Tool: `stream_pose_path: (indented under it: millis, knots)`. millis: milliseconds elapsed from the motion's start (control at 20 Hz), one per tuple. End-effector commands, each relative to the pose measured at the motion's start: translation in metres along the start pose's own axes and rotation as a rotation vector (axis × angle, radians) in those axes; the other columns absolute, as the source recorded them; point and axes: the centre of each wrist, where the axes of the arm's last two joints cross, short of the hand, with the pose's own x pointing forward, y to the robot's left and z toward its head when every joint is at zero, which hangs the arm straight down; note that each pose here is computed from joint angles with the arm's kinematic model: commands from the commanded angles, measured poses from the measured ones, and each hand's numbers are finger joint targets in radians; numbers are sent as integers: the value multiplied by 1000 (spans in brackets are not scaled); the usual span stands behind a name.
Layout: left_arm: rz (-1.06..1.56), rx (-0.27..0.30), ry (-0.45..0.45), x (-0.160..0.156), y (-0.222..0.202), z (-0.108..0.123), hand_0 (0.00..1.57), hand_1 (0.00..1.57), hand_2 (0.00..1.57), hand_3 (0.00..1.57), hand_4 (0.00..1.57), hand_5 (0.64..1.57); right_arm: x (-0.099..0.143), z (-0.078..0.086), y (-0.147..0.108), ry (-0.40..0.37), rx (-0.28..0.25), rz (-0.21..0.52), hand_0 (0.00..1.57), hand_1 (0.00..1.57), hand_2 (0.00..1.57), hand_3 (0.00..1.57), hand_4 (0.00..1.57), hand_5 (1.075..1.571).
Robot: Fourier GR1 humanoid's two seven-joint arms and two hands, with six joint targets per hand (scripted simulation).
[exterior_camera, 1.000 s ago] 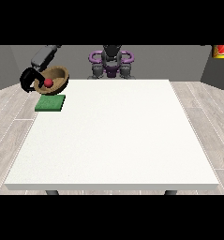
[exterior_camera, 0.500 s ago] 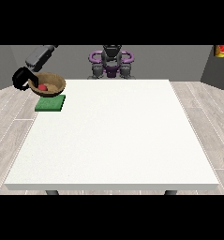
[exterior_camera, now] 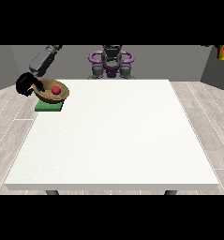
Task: Pick the cup and pour the ball into the bowl, then pick the bowl and place it on the pad
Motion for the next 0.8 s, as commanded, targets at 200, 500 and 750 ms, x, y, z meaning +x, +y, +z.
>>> stream_pose_path:
  millis: [200,500,750]
  knots:
    - [-4,1,-86,13,1,-5,0,0,0,0,1195,1568,29,-9,-7,-54,19,42,641,641,693,1008,0,1469]
    - [19,-74,14,-2,-39,-9,0,0,0,0,1190,1569,-6,-3,7,45,64,190,0,0,0,0,0,1400]
    - [-22,-25,157,-40,-28,11,0,0,0,0,1190,1569,46,-9,0,63,124,257,0,0,0,0,200,1375]
